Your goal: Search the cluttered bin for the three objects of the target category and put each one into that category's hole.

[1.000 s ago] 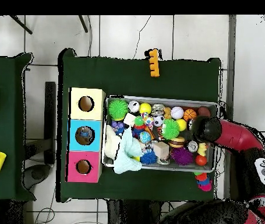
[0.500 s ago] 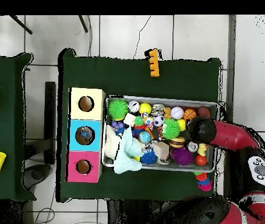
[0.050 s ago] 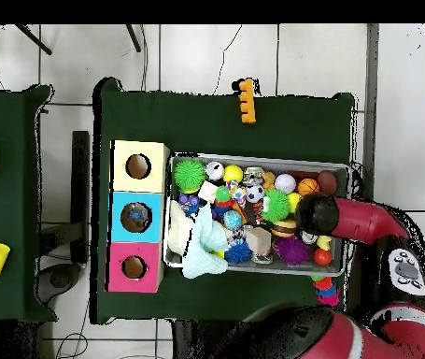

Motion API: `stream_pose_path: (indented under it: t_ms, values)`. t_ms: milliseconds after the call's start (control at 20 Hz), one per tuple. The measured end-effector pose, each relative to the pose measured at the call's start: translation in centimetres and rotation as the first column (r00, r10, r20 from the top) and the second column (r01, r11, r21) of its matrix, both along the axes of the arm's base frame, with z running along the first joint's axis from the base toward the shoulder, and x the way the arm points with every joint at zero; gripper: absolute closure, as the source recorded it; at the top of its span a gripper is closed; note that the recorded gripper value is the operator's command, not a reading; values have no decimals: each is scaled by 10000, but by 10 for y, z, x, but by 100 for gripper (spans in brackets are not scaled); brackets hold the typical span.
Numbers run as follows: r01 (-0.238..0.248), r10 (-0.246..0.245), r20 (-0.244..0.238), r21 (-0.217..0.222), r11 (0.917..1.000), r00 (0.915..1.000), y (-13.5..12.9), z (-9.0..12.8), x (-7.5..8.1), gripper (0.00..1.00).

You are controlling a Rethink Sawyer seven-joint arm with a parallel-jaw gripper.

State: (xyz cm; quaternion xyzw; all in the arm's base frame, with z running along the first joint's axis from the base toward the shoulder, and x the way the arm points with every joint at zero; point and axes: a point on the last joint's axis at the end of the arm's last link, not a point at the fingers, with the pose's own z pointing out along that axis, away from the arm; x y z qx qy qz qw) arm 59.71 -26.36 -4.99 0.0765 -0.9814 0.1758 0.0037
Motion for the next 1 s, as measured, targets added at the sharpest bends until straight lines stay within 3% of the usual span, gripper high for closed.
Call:
stream_pose_path:
  t_ms: [100,250,300,350,450,500,750,850,1000]
  values:
    - [-552,531,-306,-728,9958,9981,6,-2,-11,0]
    - [-945,886,-475,-1396,9857,9949,15,-2,-19,0]
    - [-1106,1032,-513,-1726,9788,9933,20,-2,-23,0]
    - [-1300,1213,-514,-2342,9635,9913,30,-1,-29,0]
    - [-1316,1233,-477,-2681,9544,9912,36,-1,-32,0]
    - [-1169,1127,-319,-3218,9396,9931,45,0,-37,0]
    - [-487,548,45,-3877,9205,9985,53,-1,-46,0]
    - [17,123,309,-4153,9097,9994,52,-1,-52,0]
    - [265,-96,415,-4297,9026,9991,48,0,-56,0]
